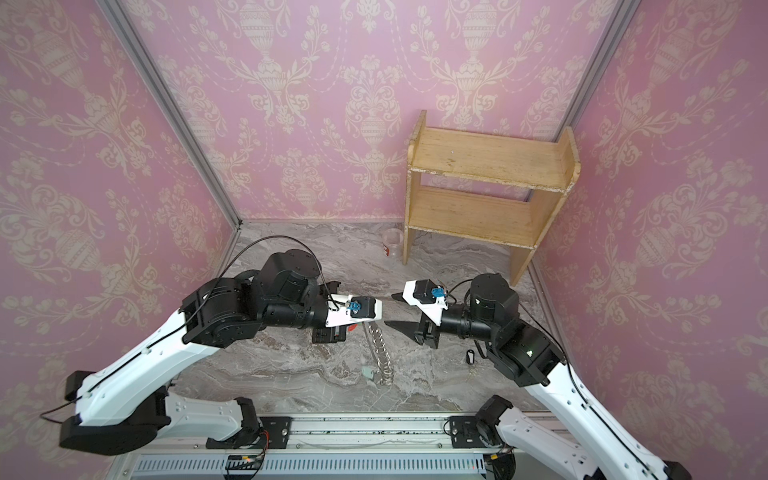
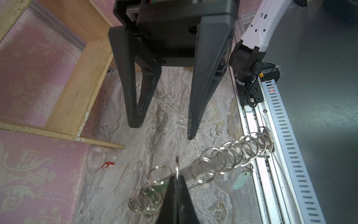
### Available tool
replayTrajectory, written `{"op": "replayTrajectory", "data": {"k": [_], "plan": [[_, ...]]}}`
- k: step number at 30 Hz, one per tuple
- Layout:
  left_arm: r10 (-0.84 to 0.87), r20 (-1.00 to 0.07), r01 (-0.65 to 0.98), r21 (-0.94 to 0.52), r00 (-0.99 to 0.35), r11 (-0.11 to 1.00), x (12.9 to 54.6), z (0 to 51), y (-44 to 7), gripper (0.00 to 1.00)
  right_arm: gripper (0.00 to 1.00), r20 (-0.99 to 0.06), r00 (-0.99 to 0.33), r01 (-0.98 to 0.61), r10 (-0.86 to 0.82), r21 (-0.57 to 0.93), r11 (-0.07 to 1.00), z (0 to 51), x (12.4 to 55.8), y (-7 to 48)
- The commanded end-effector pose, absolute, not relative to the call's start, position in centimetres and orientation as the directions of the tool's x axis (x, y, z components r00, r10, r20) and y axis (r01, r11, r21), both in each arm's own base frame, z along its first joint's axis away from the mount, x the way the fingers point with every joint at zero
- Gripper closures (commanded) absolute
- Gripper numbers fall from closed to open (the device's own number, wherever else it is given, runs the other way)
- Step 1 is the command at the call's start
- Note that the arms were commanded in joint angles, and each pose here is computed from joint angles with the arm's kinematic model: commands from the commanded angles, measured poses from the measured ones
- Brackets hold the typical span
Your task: Put the keys on the keyring
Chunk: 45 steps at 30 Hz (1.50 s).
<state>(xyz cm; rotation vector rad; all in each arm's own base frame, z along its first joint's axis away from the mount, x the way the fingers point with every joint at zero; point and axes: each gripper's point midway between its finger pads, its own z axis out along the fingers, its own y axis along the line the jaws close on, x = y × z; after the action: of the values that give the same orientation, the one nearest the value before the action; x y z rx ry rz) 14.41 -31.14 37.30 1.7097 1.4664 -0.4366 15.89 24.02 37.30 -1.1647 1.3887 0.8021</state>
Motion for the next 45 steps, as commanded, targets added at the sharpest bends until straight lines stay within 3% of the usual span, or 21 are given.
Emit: {"op": "replayTrajectory", "data": {"k": [1,7,15,22,28,37,38,42,45], "plan": [[0.651,-0.698,0.916,0.4,0.299,0.008,14.6,38.0,-31.3,1.0,0.47,-0.977,0.106,-0.962,-0.183,-0.147,0.23,38.3,15.1,24.7],[0.656,-0.692,0.916,0.4,0.301,0.002,14.6,37.8,-31.7,1.0,0.54,-0.978,0.123,-0.966,-0.168,-0.158,0.207,38.4,14.8,25.5],[0.65,-0.696,0.916,0.402,0.306,-0.001,14.5,38.0,-32.0,1.0,0.72,-0.973,0.118,-0.97,-0.2,-0.156,0.188,37.7,14.7,26.0],[0.649,-0.697,0.917,0.398,0.307,-0.007,14.3,38.1,-32.2,1.0,0.8,-0.969,0.12,-0.969,-0.215,-0.162,0.188,37.3,14.9,26.3],[0.646,-0.699,0.916,0.401,0.308,-0.003,14.3,38.3,-32.1,1.0,1.0,-0.968,0.122,-0.969,-0.221,-0.164,0.182,37.2,14.7,26.3],[0.638,-0.717,0.919,0.392,0.281,0.036,14.7,38.1,-32.3,1.0,1.0,-0.983,0.148,-0.962,-0.11,-0.169,0.217,38.9,14.3,25.8],[0.629,-0.727,0.918,0.392,0.274,0.053,14.8,38.2,-32.3,0.99,1.0,-0.984,0.152,-0.959,-0.094,-0.169,0.226,39.2,14.3,25.7],[0.557,-0.795,0.911,0.382,0.241,0.152,15.0,39.1,-31.9,0.66,1.0,-0.985,0.172,-0.947,-0.03,-0.173,0.269,40.3,14.4,25.0],[0.482,-0.849,0.913,0.35,0.216,0.208,14.9,39.8,-31.6,0.57,1.0,-0.983,0.185,-0.942,0.016,-0.172,0.289,41.1,14.4,24.6]]}}
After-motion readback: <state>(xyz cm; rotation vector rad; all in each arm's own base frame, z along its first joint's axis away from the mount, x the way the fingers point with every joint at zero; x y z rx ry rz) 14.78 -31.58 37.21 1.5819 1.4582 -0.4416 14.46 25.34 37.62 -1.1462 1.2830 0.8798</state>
